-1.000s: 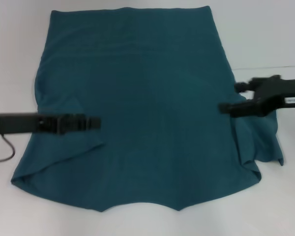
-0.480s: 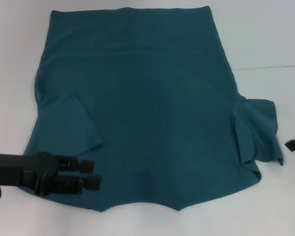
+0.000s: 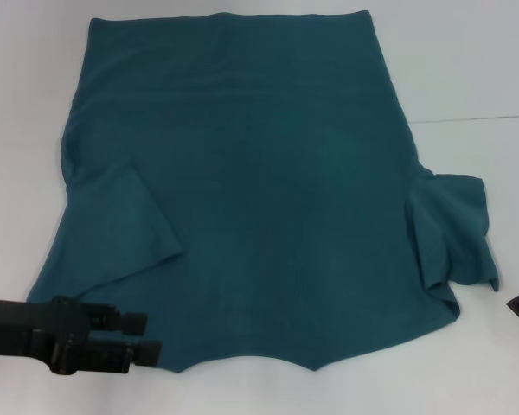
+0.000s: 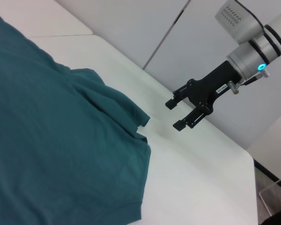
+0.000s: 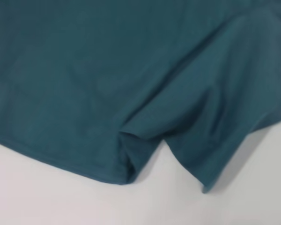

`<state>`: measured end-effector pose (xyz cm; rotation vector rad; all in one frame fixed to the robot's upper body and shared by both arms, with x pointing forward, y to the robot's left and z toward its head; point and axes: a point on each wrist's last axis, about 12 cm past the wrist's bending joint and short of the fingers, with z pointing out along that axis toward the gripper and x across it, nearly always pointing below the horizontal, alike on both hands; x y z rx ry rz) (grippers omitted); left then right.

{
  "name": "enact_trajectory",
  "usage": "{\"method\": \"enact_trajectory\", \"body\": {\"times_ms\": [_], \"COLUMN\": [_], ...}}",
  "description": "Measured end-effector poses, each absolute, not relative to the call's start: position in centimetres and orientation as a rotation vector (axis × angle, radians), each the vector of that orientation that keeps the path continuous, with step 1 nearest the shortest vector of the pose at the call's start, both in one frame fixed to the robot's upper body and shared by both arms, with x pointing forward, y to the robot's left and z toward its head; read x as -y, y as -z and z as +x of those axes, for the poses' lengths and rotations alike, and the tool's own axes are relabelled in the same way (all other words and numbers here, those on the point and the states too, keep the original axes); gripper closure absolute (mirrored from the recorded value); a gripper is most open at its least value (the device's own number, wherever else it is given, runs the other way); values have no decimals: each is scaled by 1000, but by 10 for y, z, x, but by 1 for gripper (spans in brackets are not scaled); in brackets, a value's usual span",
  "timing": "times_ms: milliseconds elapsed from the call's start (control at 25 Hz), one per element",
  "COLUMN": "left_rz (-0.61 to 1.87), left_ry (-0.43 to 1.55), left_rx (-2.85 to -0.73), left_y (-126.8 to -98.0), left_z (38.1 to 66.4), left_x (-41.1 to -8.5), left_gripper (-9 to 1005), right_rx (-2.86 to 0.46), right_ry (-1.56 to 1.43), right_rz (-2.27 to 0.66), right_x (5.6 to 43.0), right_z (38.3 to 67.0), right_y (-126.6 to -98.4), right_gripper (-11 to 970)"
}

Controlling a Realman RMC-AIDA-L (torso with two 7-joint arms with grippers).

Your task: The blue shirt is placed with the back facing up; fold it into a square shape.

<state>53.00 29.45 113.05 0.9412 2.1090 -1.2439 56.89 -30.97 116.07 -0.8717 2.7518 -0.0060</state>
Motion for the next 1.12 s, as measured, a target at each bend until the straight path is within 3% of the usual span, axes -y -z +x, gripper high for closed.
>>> {"method": "enact_trajectory", "body": {"times_ms": [520,1120], "left_rz": [908,869], "left_ry": [1225,1230], "left_rx": [-2120,-2120], "left_y": [-1124,-1120], "left_z": [533,530], "left_x": [-290,-289], "left_gripper": [323,323], "right_rx": [-2733,-2689], "right_ry": [72,79], "right_rz": [-752,-745], "right_x": [313,304], "right_z": [580,592], "right_y": [-1129,-1114], "right_gripper": [77,78]}}
